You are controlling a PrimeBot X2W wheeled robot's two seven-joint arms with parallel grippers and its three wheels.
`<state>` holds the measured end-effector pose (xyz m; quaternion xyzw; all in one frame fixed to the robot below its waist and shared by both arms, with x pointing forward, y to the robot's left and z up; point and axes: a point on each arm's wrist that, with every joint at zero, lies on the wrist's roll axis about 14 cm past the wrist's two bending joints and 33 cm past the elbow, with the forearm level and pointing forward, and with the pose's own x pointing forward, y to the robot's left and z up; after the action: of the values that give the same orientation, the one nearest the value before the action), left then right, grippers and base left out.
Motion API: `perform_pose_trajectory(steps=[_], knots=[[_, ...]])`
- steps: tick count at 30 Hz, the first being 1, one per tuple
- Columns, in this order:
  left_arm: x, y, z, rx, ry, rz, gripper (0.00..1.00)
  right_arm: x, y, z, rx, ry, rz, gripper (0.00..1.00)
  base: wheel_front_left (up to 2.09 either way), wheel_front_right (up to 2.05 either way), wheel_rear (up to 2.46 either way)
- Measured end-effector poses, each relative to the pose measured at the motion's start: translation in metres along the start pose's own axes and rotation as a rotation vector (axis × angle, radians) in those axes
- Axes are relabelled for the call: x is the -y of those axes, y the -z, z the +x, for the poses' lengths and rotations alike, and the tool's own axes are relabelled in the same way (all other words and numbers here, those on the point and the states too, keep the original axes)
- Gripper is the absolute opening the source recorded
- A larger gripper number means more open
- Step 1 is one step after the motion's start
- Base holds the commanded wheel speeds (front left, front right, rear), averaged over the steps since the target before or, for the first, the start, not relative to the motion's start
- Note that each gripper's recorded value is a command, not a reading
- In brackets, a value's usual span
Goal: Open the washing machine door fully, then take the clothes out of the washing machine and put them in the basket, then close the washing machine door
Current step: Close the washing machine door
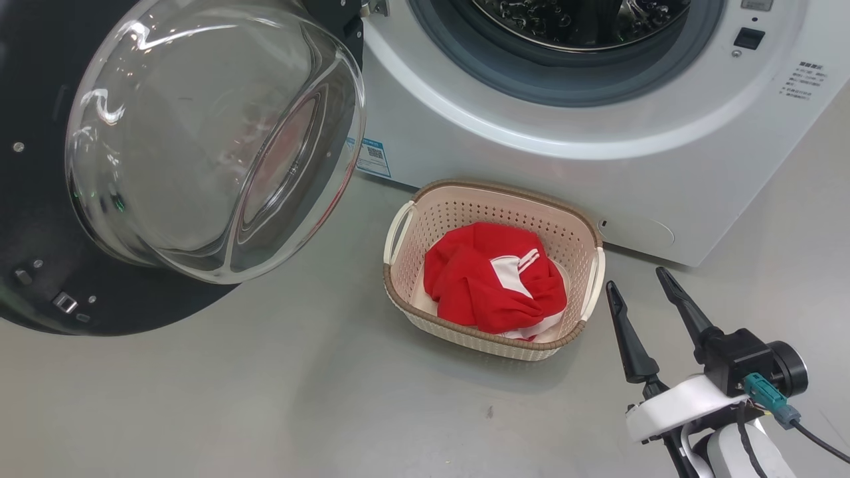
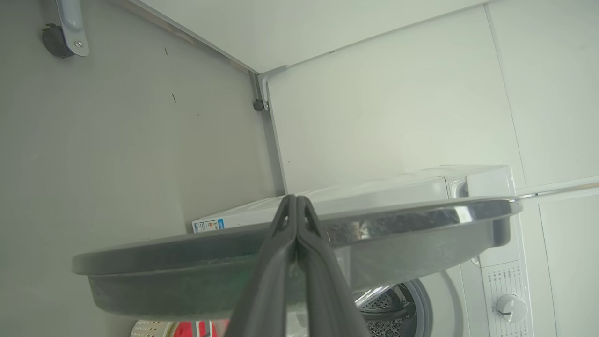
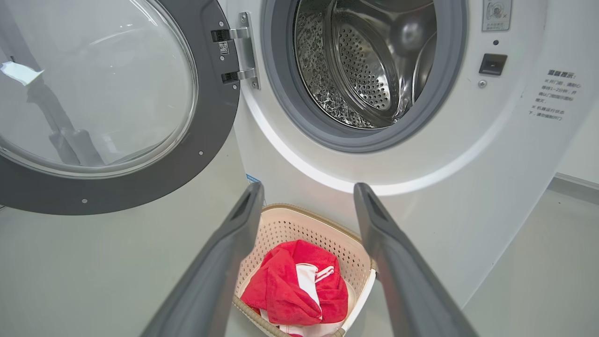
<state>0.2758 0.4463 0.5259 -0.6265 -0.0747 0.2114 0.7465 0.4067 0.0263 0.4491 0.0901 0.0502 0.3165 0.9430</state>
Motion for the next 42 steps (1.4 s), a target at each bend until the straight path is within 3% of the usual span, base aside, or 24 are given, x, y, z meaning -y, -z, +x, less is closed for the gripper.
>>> perform_pose_trajectory(steps=[24, 36, 42], knots=[[0.017, 0.058, 0.006, -0.27, 0.079, 0.069, 0.0, -0.003, -0.002, 0.004, 0.004, -0.012, -0.002, 1.0, 0.0, 0.0, 0.0], [0.051, 0.106, -0.003, -0.484, 0.22, 0.016, 0.0, -0.003, -0.003, 0.004, 0.007, -0.006, 0.003, 1.0, 0.0, 0.0, 0.0], [0.068, 0.133, -0.017, -0.619, 0.284, 0.047, 0.0, -0.003, -0.004, 0.003, 0.012, -0.002, 0.005, 1.0, 0.0, 0.0, 0.0]])
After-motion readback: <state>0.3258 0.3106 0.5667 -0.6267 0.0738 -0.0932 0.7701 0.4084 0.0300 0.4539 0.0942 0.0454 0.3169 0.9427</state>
